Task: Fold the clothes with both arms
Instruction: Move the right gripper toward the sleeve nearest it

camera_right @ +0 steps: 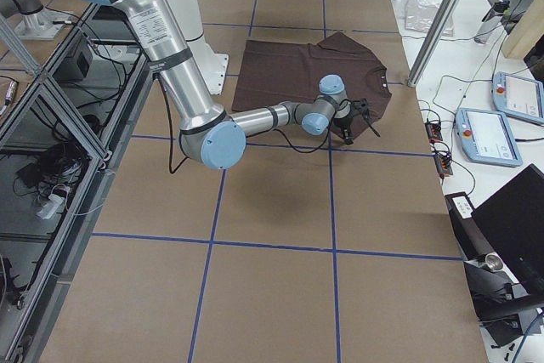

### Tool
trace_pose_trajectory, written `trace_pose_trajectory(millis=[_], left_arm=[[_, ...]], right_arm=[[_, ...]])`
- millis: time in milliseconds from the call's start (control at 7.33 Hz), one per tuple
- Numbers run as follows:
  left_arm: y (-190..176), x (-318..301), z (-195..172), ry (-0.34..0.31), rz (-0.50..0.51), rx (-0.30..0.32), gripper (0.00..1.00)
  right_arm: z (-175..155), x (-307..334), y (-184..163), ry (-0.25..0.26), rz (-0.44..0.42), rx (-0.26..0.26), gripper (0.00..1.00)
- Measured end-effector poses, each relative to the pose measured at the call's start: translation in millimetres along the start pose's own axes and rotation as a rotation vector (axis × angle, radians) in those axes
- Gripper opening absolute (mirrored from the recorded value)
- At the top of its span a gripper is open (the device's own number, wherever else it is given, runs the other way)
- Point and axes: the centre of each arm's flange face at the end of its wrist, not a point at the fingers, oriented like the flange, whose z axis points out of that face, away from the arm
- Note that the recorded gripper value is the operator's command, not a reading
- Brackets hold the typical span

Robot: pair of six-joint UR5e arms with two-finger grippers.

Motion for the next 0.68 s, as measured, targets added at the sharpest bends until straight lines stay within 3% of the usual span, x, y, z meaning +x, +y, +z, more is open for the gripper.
trace_pose_trajectory(millis=[136, 682], left_arm=[[0, 0, 0, 0.0, 0.0, 0.0, 1.0], [0, 0, 0, 0.0, 0.001, 0.0, 1.0]], right_arm=[[0, 0, 1, 0.0, 0.0, -0.001, 0.02], [-7, -15, -6, -0.017, 0.024, 0.009, 0.0]])
